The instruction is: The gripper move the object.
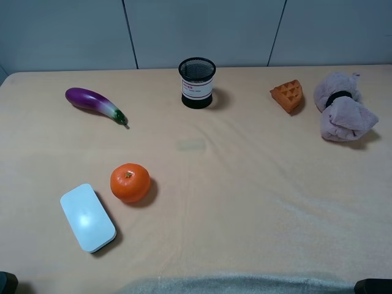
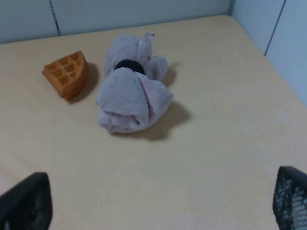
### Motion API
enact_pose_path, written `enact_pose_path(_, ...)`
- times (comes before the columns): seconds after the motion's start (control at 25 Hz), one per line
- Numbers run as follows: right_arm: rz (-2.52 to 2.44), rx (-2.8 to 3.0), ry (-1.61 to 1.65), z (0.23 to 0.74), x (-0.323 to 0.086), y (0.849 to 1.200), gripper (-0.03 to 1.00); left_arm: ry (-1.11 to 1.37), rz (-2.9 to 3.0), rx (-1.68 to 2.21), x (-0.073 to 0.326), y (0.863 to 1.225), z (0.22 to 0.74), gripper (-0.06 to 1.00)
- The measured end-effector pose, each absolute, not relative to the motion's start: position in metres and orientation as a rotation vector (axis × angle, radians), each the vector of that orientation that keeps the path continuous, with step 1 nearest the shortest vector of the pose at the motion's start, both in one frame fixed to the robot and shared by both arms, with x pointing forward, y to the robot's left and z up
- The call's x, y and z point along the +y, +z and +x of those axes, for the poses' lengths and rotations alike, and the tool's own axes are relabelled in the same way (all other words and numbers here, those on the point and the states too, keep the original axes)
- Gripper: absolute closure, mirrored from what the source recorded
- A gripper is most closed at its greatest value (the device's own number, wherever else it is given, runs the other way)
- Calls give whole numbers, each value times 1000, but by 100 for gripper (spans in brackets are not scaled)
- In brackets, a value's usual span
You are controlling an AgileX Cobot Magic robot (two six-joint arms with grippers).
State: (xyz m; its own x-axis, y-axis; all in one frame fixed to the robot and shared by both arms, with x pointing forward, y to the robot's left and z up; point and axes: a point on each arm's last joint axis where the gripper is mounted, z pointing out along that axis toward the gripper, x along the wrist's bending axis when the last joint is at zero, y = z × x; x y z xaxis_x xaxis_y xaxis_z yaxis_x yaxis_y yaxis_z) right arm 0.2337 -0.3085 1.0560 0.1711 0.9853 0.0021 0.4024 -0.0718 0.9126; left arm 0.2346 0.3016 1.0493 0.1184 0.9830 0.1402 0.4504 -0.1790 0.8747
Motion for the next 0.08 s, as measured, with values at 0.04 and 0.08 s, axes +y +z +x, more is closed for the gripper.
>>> enact_pose_path(0.04,1614,1356,881,234,-308,1056,28,1003,1723,1402,302,1049,235,-3)
enact_pose_path(0.08,1614,1356,881,234,-308,1056,28,1003,1723,1402,302,1049,235,-3)
